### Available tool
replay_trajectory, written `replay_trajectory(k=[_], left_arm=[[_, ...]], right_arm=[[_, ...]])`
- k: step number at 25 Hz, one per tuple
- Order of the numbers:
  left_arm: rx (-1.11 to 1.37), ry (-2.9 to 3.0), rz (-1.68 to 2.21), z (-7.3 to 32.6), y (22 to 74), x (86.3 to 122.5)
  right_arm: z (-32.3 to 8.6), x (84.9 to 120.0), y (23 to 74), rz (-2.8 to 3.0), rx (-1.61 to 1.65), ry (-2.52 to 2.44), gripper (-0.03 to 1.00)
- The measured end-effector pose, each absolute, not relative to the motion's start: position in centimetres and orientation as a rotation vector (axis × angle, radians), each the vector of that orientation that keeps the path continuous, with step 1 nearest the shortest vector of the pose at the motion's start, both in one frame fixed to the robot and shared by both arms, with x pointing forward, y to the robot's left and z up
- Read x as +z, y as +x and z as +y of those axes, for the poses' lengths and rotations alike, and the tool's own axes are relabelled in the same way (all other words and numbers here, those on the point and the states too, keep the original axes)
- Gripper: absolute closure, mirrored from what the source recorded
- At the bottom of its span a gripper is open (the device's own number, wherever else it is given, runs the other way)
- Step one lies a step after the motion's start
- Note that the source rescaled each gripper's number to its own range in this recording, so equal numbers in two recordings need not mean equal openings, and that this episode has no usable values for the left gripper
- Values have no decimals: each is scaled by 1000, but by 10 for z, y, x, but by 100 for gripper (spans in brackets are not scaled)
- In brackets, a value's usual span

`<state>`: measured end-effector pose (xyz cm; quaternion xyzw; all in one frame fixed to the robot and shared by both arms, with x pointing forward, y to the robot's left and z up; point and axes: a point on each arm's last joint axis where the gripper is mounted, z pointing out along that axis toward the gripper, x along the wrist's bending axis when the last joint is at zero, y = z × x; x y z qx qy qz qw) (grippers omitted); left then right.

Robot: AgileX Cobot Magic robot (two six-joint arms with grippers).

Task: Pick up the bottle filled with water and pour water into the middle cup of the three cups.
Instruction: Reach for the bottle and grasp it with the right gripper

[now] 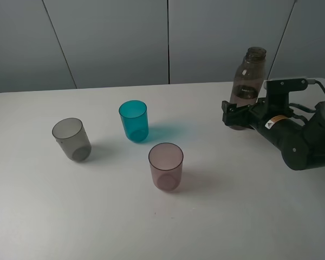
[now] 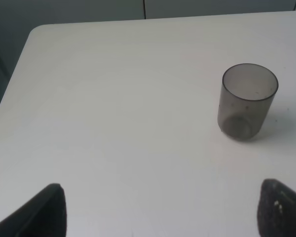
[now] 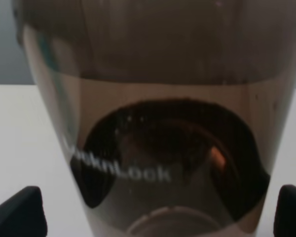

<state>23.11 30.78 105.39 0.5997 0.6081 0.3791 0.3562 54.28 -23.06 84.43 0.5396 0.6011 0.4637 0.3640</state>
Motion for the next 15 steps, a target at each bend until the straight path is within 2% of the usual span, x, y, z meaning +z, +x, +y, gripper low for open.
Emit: replay_trajectory(k=[15], left_arm=[[979,1549,1570,308,231,1054]], right_arm=[[-230,833,555,1523,1173,1404,-3]])
